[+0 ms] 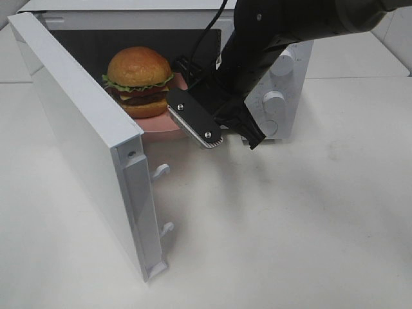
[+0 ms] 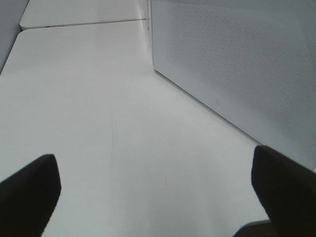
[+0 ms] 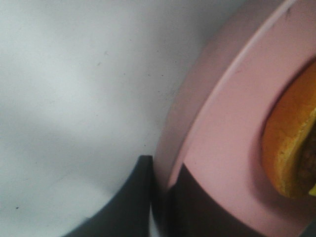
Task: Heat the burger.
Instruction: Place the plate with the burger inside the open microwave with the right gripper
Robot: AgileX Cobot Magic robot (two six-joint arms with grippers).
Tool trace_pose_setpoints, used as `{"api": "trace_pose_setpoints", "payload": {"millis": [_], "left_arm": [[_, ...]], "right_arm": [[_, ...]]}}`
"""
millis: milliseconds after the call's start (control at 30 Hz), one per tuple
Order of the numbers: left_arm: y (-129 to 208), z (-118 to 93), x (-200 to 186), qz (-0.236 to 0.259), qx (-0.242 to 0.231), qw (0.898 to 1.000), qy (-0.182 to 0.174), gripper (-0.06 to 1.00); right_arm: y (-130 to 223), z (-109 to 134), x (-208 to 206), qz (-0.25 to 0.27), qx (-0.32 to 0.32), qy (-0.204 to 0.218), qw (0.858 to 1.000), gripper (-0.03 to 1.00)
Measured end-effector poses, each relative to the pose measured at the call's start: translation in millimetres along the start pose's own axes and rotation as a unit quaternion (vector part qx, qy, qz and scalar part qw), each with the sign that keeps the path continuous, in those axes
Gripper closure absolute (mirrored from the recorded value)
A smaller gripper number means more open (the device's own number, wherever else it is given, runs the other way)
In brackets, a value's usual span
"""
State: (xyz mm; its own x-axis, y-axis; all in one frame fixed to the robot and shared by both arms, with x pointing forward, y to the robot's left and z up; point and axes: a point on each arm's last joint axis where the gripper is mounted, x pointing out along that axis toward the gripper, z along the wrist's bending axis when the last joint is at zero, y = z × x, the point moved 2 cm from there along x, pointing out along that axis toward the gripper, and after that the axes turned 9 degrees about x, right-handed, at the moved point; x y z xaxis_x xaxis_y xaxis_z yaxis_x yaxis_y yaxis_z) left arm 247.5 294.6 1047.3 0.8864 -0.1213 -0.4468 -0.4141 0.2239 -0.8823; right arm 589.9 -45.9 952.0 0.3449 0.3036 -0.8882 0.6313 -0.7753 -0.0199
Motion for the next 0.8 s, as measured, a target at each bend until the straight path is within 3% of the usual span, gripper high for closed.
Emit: {"api": "trace_pose_setpoints", "payload": {"millis": [300, 800], "left_arm": [[0, 0, 0, 0.000, 0.000, 1.000, 0.000, -0.03], [0, 0, 0, 0.000, 0.000, 1.000, 0.000, -0.03]], "right_arm": [[3, -19, 11, 0.009, 0.003, 0.013, 1.000, 0.89], [11, -47, 37, 0.040, 0.067, 0.027, 0.997, 0.89]]}}
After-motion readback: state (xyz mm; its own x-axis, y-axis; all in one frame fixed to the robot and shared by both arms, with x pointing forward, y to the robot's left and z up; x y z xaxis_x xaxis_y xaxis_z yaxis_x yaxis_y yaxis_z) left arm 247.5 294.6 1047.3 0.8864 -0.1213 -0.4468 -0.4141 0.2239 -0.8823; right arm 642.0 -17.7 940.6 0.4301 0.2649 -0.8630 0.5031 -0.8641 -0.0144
